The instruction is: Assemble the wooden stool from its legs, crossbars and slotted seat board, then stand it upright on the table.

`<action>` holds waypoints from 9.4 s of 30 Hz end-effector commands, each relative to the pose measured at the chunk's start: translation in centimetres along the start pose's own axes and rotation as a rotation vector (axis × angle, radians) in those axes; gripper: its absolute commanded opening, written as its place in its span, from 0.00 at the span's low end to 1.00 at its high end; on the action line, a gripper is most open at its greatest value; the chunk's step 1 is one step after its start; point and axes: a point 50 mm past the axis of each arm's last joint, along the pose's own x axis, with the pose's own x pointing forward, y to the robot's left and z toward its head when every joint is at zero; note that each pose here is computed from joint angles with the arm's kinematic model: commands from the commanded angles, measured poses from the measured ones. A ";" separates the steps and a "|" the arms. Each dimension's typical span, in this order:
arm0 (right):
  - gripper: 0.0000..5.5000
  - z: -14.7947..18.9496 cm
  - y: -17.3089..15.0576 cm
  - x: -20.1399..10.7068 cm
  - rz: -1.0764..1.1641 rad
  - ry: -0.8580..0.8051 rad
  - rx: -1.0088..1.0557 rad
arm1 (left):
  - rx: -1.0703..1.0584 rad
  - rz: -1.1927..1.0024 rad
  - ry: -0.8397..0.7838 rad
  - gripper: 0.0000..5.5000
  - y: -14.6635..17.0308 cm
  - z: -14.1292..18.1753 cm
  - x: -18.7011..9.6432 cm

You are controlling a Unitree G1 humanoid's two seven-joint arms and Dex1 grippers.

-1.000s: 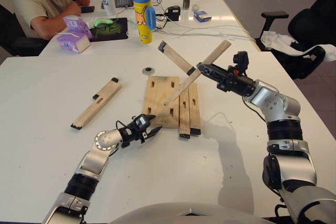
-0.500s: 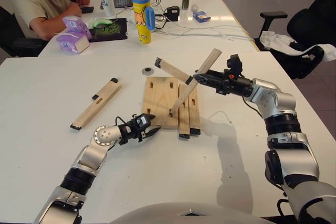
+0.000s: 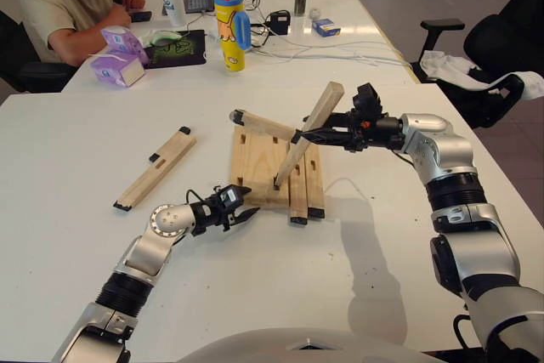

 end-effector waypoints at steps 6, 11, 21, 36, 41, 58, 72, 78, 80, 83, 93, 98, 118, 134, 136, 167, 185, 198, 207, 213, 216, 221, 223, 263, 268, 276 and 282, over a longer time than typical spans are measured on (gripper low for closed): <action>0.37 0.5 0.2 0.1 0.065 0.009 0.086 | -0.064 -0.153 0.235 0.46 -1.8 -5.0 -1.1; 0.37 0.1 -0.5 0.5 0.022 0.060 0.023 | -0.050 -0.175 0.239 0.46 -1.7 -5.1 -1.2; 0.37 1.3 -1.0 1.9 0.053 0.205 -0.200 | -0.008 -0.240 0.283 0.46 -2.5 -5.9 -1.1; 0.37 -2.3 -0.4 2.9 0.099 0.317 -0.223 | -0.031 -0.165 0.262 0.46 -2.6 -6.0 -0.1; 0.50 -0.7 -1.1 3.3 -0.011 0.248 -0.298 | -0.092 -0.099 0.280 0.46 -3.1 -6.4 0.3; 0.52 -3.4 0.1 -4.8 -0.376 0.333 -0.165 | -0.157 0.015 0.415 0.46 -4.3 -8.9 -1.0; 0.52 -9.3 8.4 3.9 -0.906 0.120 0.423 | -0.155 0.006 0.422 0.46 -4.4 -9.1 -2.2; 0.52 -9.9 9.7 5.3 -0.889 0.204 0.520 | -0.133 0.010 0.424 0.46 -3.5 -8.9 -2.3; 0.52 -10.2 9.9 5.5 -0.890 0.235 0.548 | -0.130 0.010 0.421 0.46 -3.4 -8.8 -2.2; 0.52 -10.6 10.1 5.6 -0.894 0.289 0.568 | -0.130 0.014 0.414 0.46 -3.4 -8.7 -2.1; 0.52 -10.8 9.8 4.2 -0.966 0.539 0.477 | -0.156 0.025 0.393 0.46 -4.1 -8.5 -1.6; 0.52 -10.2 9.4 4.3 -0.964 0.537 0.472 | -0.170 0.033 0.386 0.46 -4.5 -8.5 -1.3; 0.45 -11.9 8.9 6.2 -0.943 0.597 0.458 | -0.160 0.034 0.351 0.46 -4.4 -7.7 0.0; 0.39 -9.3 6.8 5.6 -1.062 0.273 0.366 | 0.049 0.153 0.129 0.46 -1.7 -3.5 0.6; 0.39 -8.5 6.8 5.6 -1.061 0.194 0.347 | 0.081 0.178 0.071 0.46 -1.4 -2.5 0.6; 0.39 3.1 12.5 -0.7 0.261 -0.221 0.545 | -0.759 -0.452 -0.720 0.73 3.4 12.6 -10.0; 0.39 0.5 13.3 -1.5 0.384 -0.011 0.627 | -0.786 -0.549 -0.729 0.56 3.0 14.4 -10.6; 0.39 -0.2 12.8 -1.6 0.349 0.006 0.601 | -0.808 -0.499 -0.644 0.37 3.1 12.6 -10.7; 0.57 -4.5 10.0 -0.8 -0.046 -0.040 0.578 | -0.800 -0.198 -0.533 0.37 6.5 8.5 -15.8; 0.57 -9.5 9.2 5.4 -0.324 0.016 0.502 | -0.682 -0.034 -0.420 0.37 10.2 7.7 -19.9; 0.57 -10.2 8.6 8.0 -0.426 -0.016 0.493 | -0.625 0.001 -0.356 0.37 11.1 7.2 -20.6; 0.57 -10.9 8.0 10.0 -0.479 -0.006 0.470 | -0.554 0.011 -0.307 0.37 11.8 6.9 -20.7; 0.57 -10.9 7.6 9.9 -0.516 -0.013 0.455 | -0.543 0.005 -0.310 0.37 12.0 6.9 -20.3; 0.57 -17.0 8.2 10.3 -0.628 0.458 0.335 | -0.214 -0.171 -0.101 0.37 12.2 8.8 -8.3; 0.57 -17.4 8.3 10.7 -0.610 0.460 0.374 | -0.269 -0.224 -0.098 0.37 9.4 6.8 -5.6; 0.57 -18.0 8.5 10.3 -0.601 0.490 0.394 | -0.267 -0.132 -0.032 0.37 8.5 4.0 -3.9; 0.57 -18.0 8.5 10.2 -0.593 0.501 0.388 | -0.280 -0.124 -0.042 0.37 9.0 5.0 -5.5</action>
